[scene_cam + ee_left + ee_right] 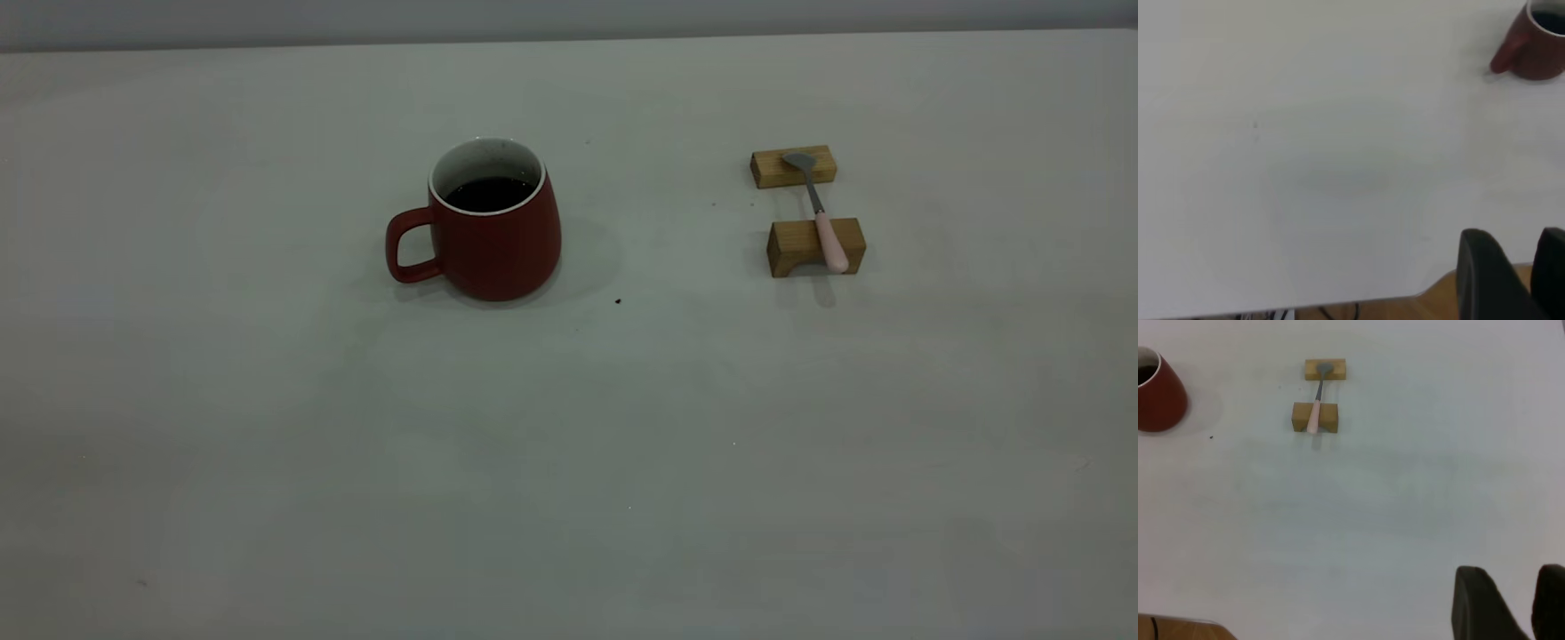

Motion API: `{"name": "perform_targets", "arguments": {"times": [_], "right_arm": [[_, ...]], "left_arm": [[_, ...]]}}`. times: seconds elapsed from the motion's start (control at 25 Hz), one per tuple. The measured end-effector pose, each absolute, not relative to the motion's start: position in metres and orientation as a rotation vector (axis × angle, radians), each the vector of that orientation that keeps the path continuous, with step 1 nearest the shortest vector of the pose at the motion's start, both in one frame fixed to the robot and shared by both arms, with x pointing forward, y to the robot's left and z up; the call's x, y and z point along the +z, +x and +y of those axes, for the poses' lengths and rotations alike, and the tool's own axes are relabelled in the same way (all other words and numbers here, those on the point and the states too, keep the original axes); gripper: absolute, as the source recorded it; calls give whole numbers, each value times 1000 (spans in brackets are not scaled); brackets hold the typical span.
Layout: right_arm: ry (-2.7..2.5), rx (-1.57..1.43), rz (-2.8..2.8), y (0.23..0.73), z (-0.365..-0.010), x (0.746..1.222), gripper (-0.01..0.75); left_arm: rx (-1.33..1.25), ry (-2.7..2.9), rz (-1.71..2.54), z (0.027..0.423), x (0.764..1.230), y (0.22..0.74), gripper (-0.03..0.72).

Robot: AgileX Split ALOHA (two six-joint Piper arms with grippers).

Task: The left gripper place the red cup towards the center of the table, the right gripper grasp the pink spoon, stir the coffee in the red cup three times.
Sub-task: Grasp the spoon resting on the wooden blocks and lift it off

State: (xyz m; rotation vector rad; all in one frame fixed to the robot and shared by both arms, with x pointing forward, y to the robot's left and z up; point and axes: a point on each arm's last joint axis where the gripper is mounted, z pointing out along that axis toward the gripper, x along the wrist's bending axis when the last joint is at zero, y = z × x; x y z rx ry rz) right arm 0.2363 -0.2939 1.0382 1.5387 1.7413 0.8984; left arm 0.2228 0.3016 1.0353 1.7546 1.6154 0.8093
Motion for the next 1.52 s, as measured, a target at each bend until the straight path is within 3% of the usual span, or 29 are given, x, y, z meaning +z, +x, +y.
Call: {"name": "perform_targets", "arguments": {"times": [1.16, 1.32, 1.52], "right_arm": [[1555, 926, 1732, 237, -293, 1040, 241], [1604, 886, 1729, 254, -294, 1054, 310], [1699, 836, 1794, 314, -291, 1070, 501]], "left_arm": [[802, 1764, 1603, 302, 1033, 222, 243], [802, 1764, 1603, 302, 1033, 222, 243], [802, 1764, 1603, 302, 1033, 222, 243]]}}
